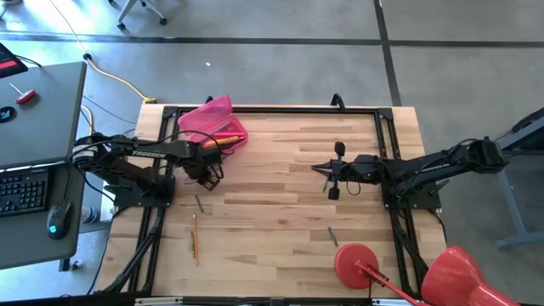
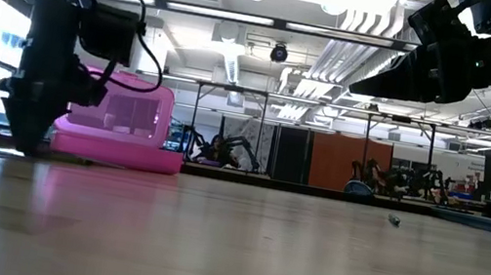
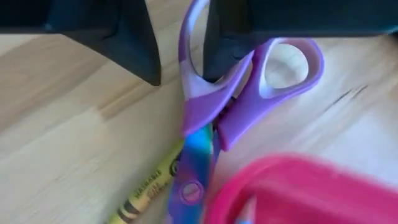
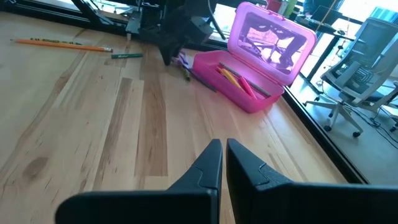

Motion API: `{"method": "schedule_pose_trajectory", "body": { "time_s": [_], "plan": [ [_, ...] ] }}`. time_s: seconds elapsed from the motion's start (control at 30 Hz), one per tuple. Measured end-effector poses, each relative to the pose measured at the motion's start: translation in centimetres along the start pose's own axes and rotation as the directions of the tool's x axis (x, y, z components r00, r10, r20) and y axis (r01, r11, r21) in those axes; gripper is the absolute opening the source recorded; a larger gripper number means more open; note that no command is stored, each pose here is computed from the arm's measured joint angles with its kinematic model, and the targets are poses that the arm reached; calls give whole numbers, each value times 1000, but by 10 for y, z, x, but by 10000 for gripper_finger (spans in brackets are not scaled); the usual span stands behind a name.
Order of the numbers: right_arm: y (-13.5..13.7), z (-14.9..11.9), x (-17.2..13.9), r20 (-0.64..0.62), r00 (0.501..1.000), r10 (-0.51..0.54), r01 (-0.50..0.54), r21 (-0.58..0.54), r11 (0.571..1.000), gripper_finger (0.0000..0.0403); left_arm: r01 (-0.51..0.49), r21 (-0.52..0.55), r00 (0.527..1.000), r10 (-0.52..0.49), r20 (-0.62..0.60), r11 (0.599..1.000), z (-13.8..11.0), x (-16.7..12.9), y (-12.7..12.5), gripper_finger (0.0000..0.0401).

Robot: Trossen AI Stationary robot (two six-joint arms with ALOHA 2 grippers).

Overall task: Pick & place school supplies into a supply box
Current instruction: Put the scissors into the supply box

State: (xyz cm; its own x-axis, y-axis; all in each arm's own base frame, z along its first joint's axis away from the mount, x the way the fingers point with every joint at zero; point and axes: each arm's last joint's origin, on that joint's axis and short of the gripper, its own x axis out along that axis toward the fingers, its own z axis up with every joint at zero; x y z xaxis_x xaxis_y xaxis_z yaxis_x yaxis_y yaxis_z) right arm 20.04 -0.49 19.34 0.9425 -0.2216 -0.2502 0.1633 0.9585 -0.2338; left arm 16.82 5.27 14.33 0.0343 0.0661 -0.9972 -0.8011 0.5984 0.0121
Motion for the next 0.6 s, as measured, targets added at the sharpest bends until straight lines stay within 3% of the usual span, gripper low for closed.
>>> {"method": "schedule_pose_trajectory", "body": {
  "time_s": [0.2,0.43,0.6],
  "plan": [
    [0,0,0,0,1000,0,0,0,1000,0,65,-21,998,-66,-15,998,1,0,-3,26],
    [0,0,0,0,1000,0,0,0,1000,0,165,-83,986,-167,-20,983,10,-14,-12,36],
    [0,0,0,0,1000,0,0,0,1000,0,159,35,975,-163,152,987,28,-49,-32,24]
  ]
}}
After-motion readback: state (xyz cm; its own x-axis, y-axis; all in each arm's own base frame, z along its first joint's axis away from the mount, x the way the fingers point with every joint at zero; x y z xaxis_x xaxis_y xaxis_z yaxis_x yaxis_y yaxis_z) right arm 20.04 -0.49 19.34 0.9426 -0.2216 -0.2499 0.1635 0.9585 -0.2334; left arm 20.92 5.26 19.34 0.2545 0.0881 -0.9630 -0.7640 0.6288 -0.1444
